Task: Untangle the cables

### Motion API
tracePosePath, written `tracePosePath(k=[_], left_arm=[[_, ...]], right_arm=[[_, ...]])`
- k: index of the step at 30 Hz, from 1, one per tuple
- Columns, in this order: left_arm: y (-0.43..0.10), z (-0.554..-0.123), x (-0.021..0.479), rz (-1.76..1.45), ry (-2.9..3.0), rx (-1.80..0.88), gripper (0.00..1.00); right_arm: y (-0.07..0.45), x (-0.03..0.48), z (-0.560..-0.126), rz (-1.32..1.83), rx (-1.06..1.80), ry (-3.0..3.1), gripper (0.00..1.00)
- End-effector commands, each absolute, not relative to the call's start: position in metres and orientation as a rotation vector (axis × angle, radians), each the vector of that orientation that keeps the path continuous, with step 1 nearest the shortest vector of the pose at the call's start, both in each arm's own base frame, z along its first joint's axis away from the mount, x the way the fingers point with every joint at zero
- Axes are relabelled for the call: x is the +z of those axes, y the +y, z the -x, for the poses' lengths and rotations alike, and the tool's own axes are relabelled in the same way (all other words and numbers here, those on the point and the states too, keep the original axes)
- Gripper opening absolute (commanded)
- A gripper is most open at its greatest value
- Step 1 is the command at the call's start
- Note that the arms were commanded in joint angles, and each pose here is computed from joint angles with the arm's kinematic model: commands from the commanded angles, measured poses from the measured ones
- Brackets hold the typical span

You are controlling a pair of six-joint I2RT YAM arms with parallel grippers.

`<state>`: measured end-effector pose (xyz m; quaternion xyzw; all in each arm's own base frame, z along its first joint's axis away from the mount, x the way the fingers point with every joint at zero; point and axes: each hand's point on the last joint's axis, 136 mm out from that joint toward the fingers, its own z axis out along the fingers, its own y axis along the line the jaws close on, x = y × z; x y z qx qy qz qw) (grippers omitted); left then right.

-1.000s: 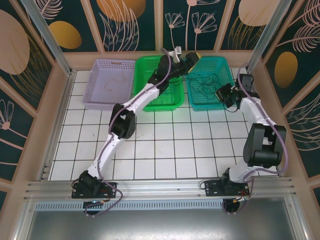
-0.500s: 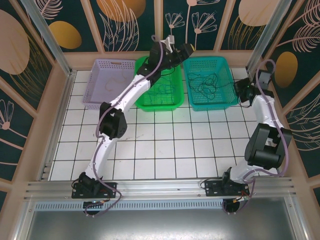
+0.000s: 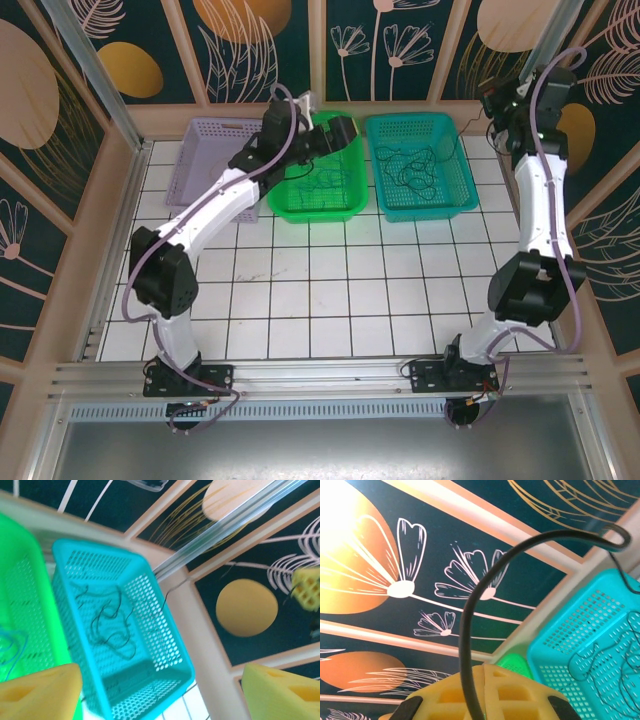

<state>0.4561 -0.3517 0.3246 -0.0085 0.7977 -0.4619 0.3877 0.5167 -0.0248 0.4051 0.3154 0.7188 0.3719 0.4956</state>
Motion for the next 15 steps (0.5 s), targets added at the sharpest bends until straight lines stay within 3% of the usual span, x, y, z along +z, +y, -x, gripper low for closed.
tracePosePath(k=[1,7,15], left_arm=[[-0.341,-0.439,0.330,0.002,2.008,-1.169,0.83],[-0.330,-0.405,0.324,0.013,2.031,-1.191,0.82],[-0.316,-0.360,0.317,0.047,2.054,-1.223,0.82]], right_arm=[[-0.003,0.408,-0.535,-0.693,0.937,1.776,0.00],[0.011,0.415,-0.560,-0.639,0.938,1.756,0.00],[0.028,0.334,-0.566,-0.716,0.974,1.859,0.00]])
